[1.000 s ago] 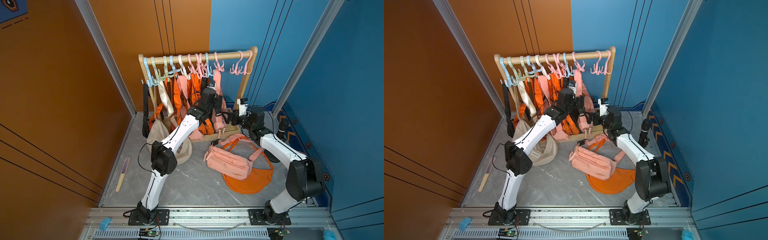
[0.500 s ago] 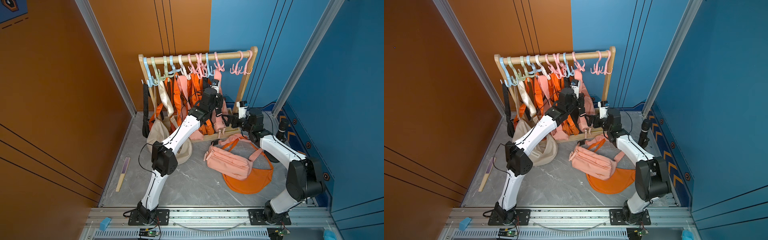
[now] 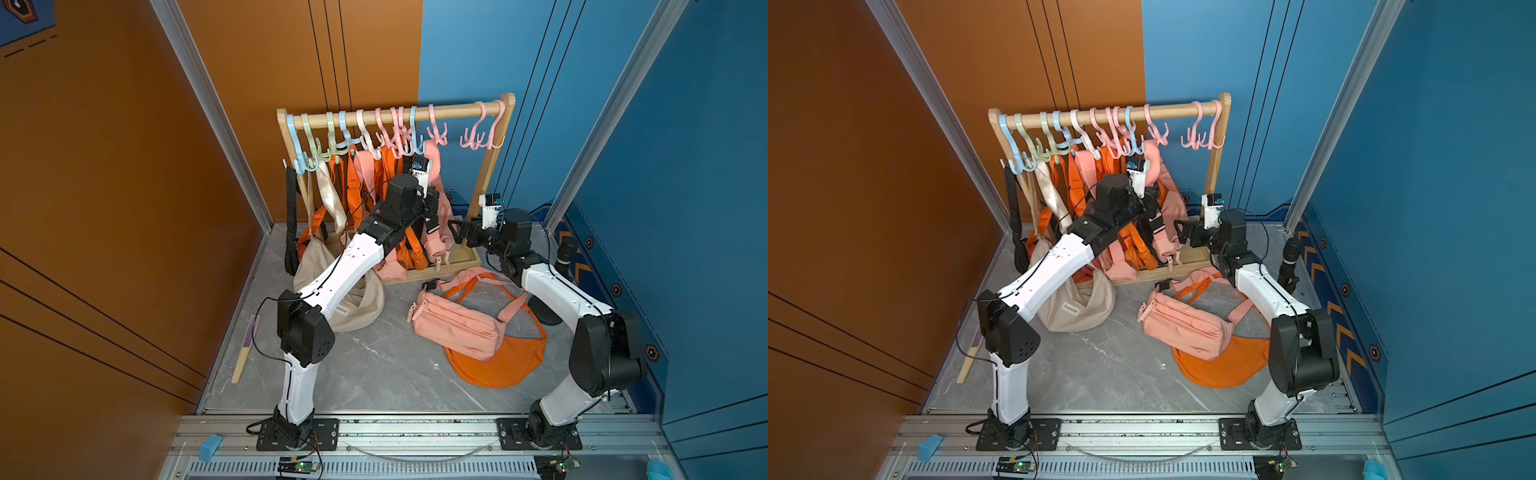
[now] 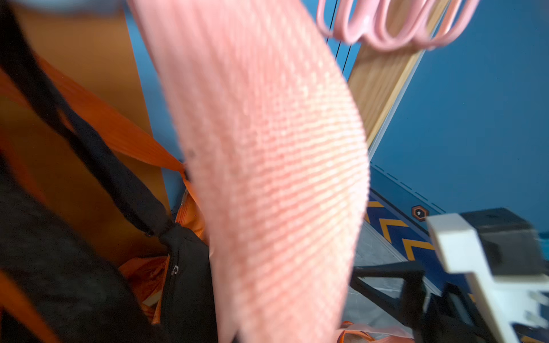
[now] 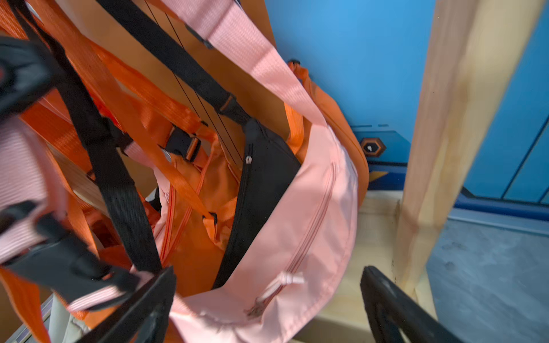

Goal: Take the bag off the hook
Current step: Pick up the bag from the hook.

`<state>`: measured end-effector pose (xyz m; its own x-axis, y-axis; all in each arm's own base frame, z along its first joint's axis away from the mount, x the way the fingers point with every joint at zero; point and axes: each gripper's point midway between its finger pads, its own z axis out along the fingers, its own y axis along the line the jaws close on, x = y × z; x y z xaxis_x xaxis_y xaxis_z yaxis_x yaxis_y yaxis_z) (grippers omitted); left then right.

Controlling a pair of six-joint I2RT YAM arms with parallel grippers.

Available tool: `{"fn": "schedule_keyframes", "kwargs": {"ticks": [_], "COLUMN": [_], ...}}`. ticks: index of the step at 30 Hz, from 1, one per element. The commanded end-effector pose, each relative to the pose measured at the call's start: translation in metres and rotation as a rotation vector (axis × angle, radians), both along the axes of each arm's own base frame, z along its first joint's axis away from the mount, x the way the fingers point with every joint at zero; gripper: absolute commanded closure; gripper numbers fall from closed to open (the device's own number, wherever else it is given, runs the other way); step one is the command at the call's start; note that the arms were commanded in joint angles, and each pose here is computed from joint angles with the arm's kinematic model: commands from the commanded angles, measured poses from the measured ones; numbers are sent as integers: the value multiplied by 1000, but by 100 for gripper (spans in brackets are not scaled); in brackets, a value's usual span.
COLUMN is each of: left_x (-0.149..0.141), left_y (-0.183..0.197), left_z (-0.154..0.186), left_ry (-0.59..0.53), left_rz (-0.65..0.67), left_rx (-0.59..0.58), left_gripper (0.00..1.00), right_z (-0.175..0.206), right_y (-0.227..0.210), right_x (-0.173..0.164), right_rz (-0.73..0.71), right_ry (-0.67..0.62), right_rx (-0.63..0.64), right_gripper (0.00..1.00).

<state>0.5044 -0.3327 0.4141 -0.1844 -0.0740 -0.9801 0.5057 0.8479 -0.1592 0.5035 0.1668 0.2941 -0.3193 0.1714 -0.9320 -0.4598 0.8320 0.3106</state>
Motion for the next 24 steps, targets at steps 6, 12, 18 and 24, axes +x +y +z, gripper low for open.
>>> {"fn": "schedule_keyframes", "kwargs": {"ticks": [6, 12, 18, 24], "left_x": [-49, -65, -69, -68], "left_y": [19, 37, 64, 81], "left_z": [47, 54, 64, 76], "left_ry": [17, 46, 47, 39], "left_rz": [-167, -213, -197, -190], "left_rx": [-29, -43, -69, -98], "left_gripper": [100, 100, 100, 100], "right_z": [26, 29, 25, 32], "right_y": [27, 43, 50, 48], "right_x": [32, 52, 60, 61], "right_rz": [68, 92, 108, 102], "right_ry": [-55, -63, -69, -87], "right_rx": [10, -15, -58, -105], "right_gripper": [1, 1, 0, 0]}}
